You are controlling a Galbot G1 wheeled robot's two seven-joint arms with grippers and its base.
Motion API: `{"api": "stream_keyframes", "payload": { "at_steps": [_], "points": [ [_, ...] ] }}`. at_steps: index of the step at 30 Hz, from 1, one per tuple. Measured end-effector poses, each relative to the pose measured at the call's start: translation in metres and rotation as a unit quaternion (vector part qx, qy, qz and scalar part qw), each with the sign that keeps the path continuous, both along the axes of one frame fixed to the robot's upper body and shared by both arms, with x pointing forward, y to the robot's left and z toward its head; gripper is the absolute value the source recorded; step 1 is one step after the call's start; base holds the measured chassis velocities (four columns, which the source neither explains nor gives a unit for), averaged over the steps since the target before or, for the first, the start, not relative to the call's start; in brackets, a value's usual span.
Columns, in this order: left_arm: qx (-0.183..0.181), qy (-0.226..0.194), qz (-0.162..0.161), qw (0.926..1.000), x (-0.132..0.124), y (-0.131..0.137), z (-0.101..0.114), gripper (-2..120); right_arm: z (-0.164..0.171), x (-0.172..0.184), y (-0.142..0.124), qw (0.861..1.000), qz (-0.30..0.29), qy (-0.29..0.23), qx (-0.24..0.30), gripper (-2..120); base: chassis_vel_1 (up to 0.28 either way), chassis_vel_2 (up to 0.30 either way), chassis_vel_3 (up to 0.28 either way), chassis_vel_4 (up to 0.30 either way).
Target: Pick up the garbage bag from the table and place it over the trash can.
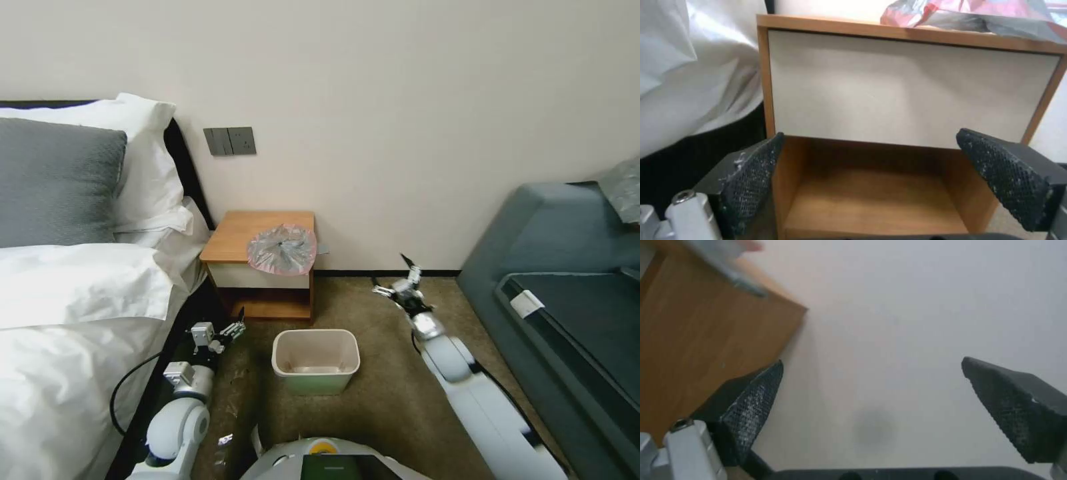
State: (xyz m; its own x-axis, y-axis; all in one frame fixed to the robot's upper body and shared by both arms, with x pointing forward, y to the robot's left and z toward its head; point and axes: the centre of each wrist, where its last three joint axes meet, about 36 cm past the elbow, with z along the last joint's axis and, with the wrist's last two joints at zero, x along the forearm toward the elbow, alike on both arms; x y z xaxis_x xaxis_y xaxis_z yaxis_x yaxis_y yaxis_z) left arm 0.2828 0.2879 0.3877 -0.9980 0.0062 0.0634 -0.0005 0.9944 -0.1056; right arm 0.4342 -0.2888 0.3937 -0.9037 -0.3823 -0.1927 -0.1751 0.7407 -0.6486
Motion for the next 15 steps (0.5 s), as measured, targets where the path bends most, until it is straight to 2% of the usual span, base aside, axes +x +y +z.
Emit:
{"api": "stream_keyframes", "payload": {
  "at_steps": [1, 3, 5, 6, 9, 15],
  "points": [
    [0.0, 0.0, 0.0, 1.0, 0.0, 0.0, 0.0, 99, 0.0, 0.0, 0.0, 1.0, 0.0, 0.0, 0.0, 100, 0.0, 0.0, 0.0, 0.0],
    [0.004, -0.004, 0.004, 1.0, 0.006, 0.0, -0.009, 99, -0.01, 0.035, 0.001, 0.995, 0.038, -0.033, -0.091, 100, 0.0, 0.0, 0.0, 0.0],
    [0.001, 0.002, 0.005, 1.0, 0.009, -0.001, -0.012, 99, -0.016, 0.055, 0.004, 0.986, 0.061, -0.048, -0.144, 100, 0.0, 0.0, 0.0, 0.0],
    [0.001, 0.002, 0.005, 1.0, 0.009, -0.001, -0.012, 99, -0.016, 0.055, 0.004, 0.986, 0.061, -0.048, -0.144, 100, 0.0, 0.0, 0.0, 0.0],
    [-0.008, 0.013, 0.006, 0.9999, 0.011, -0.004, -0.016, 99, -0.016, 0.08, 0.006, 0.975, 0.086, -0.07, -0.192, 100, 0.0, 0.0, 0.0, 0.0],
    [-0.018, 0.02, 0.006, 0.9996, 0.013, -0.013, -0.023, 99, -0.009, 0.11, 0.01, 0.964, 0.103, -0.088, -0.227, 100, 0.0, 0.0, 0.0, 0.0]
  ]
}}
